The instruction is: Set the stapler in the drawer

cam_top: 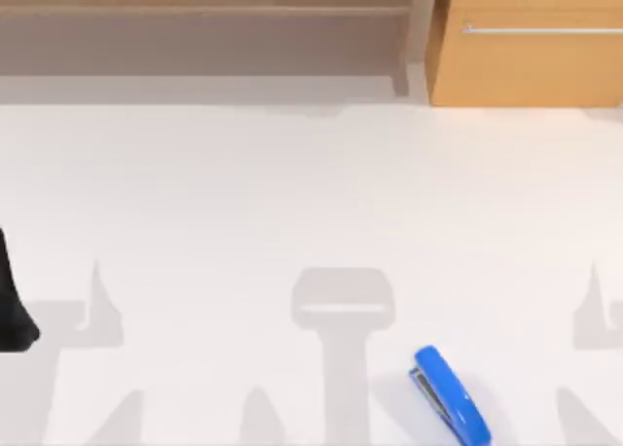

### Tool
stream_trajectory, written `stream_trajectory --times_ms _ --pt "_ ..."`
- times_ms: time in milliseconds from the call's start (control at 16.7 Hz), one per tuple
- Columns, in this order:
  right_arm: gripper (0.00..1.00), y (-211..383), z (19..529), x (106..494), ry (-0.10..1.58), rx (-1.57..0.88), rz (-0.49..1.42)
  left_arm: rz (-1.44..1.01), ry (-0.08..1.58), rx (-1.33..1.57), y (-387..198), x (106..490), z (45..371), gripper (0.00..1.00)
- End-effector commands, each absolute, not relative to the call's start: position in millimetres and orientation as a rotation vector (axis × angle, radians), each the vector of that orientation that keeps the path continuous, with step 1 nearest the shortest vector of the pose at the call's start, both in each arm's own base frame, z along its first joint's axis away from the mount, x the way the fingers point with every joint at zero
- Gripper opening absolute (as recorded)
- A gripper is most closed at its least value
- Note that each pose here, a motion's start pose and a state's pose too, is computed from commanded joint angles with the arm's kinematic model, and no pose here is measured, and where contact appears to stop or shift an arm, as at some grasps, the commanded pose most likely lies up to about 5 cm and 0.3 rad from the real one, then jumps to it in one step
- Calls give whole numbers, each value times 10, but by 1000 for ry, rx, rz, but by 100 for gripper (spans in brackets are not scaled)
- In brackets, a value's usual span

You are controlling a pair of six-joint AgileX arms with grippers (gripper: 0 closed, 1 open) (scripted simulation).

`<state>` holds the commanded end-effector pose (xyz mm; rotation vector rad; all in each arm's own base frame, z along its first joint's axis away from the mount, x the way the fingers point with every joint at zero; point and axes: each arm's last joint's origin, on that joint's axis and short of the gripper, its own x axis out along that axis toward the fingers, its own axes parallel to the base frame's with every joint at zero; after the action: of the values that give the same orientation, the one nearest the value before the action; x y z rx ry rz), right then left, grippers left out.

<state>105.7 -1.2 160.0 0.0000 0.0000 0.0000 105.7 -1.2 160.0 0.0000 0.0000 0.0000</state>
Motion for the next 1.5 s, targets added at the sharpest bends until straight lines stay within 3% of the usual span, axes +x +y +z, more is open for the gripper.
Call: stream_trajectory --times_ms 360,720,1140,1500 --pt "100 6 1726 1099 -4 -75 18 0 0 0 -12 1057 1600 100" --pt "100 64 2188 1444 -29 -379 33 0 0 0 -12 1057 1600 100" --pt "100 245 2424 2510 -41 -862 20 0 0 0 -12 1057 1600 100" --pt "100 493 1851 3508 -21 -1255 9 0 0 0 -12 1057 1600 100"
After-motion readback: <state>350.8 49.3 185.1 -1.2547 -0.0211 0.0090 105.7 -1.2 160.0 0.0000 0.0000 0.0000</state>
